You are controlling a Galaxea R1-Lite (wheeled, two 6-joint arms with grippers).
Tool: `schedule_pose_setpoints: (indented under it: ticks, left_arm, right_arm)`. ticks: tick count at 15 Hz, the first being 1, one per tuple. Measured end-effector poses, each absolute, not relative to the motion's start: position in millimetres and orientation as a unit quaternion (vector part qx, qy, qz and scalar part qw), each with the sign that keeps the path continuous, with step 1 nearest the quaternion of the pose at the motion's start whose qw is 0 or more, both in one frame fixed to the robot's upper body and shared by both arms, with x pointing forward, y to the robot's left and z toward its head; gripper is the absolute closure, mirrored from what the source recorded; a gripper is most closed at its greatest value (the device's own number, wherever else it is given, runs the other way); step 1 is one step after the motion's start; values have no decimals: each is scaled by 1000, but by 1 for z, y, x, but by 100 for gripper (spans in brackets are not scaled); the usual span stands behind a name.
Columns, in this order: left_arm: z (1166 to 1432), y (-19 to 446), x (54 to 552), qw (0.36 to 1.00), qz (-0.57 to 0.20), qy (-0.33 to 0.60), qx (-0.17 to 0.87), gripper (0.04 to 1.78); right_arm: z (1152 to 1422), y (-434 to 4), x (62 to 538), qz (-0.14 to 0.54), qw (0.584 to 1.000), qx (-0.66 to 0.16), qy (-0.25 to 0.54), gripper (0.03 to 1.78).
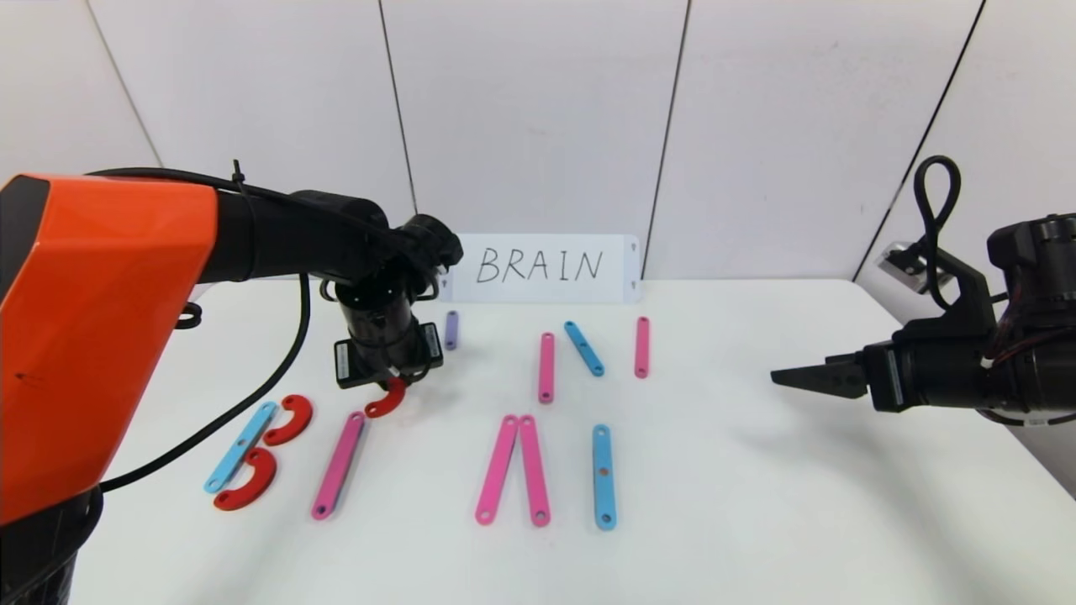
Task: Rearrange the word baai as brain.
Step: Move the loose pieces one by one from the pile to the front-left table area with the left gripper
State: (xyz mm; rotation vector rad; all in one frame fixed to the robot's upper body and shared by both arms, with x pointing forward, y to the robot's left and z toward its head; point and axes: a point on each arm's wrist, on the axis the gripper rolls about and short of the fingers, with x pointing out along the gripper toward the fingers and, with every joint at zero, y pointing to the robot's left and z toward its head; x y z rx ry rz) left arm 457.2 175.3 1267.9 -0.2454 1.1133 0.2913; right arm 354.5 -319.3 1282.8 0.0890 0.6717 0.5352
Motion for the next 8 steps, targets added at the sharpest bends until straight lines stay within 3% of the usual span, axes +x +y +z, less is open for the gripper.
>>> schedule_pose_setpoints:
  ticks: [8]
  left_arm:
    - [1245,163,443,814,131,560,-84,152]
  right_arm:
    - [1283,-320,354,259,908,44,325,8]
